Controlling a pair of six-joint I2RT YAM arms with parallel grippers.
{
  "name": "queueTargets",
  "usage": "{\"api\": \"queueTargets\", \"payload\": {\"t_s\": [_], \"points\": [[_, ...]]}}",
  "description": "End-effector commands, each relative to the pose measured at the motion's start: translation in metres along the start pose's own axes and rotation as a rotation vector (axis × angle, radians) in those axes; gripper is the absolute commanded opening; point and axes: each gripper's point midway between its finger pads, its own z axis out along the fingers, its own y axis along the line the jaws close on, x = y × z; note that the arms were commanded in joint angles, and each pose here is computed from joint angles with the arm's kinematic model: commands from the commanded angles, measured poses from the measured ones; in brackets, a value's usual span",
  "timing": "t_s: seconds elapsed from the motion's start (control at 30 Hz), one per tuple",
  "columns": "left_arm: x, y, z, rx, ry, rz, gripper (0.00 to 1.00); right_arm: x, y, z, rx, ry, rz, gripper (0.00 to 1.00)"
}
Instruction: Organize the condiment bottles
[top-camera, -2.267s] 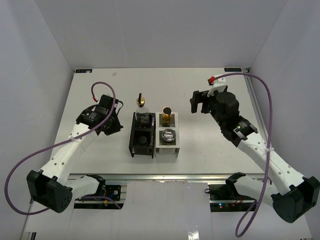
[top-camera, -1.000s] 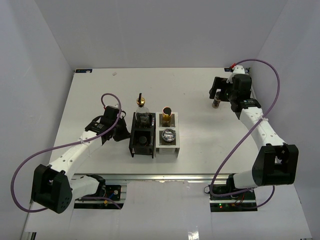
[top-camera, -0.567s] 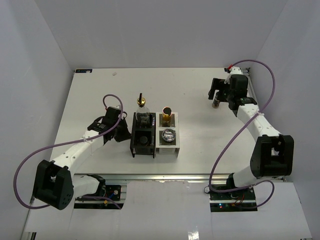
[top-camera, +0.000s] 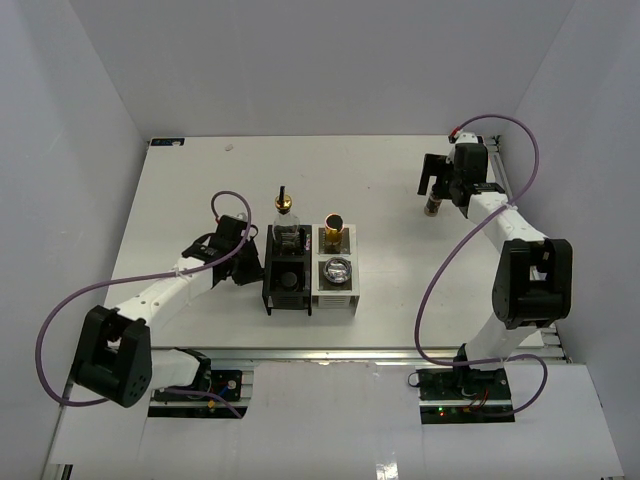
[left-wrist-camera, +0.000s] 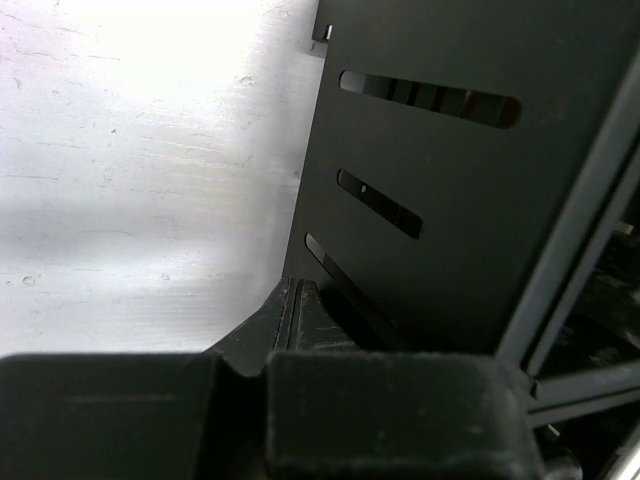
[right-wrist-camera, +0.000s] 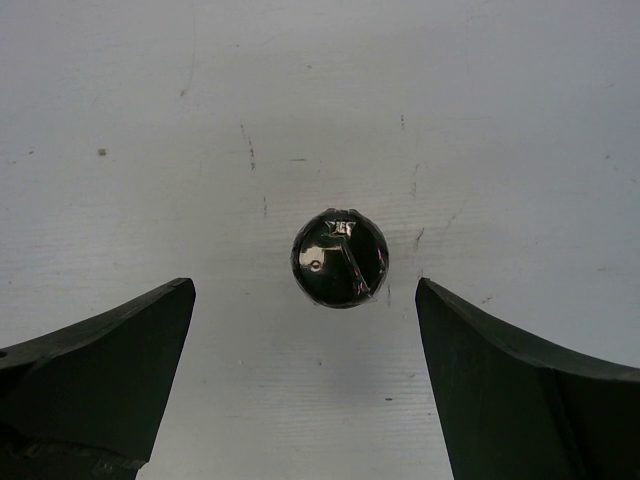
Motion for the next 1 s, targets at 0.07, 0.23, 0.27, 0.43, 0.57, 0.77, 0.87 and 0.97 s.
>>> {"api": "queueTargets", "payload": {"t_s": [0.07, 0.23, 0.27, 0.43, 0.57, 0.77, 0.87, 0.97], "points": [[0.000, -0.011, 0.003, 0.039, 0.004, 0.020, 0.00, -0.014, -0.002, 0.010, 0.001, -0.033, -0.008, 0.97], [-0.007, -0.007, 0.005, -0.009, -0.006, 0.029, 0.25, -0.010, -0.002, 0.019, 0.003, -0.012, -0.014, 0.94], [-0.009, -0.006, 0.005, -0.022, -0.005, 0.029, 0.42, -0.011, -0.003, 0.020, 0.005, -0.012, -0.018, 0.92], [-0.014, 0.002, 0.006, -0.083, -0.009, 0.031, 0.97, -0.012, -0.008, 0.021, 0.035, -0.004, -0.039, 0.84], [-0.021, 0.005, 0.001, -0.104, -0.038, 0.026, 0.98, -0.011, -0.014, 0.021, 0.063, 0.006, -0.049, 0.78], [-0.023, 0.006, -0.001, -0.112, -0.048, 0.023, 0.98, -0.006, -0.016, 0.022, 0.074, 0.032, -0.053, 0.74], [-0.026, 0.009, 0.001, -0.121, -0.052, 0.009, 0.98, -0.004, -0.016, 0.021, 0.074, 0.039, -0.053, 0.74], [-0.033, 0.009, 0.004, -0.129, -0.063, 0.002, 0.96, -0.004, -0.018, 0.015, 0.088, 0.038, -0.048, 0.74]]}}
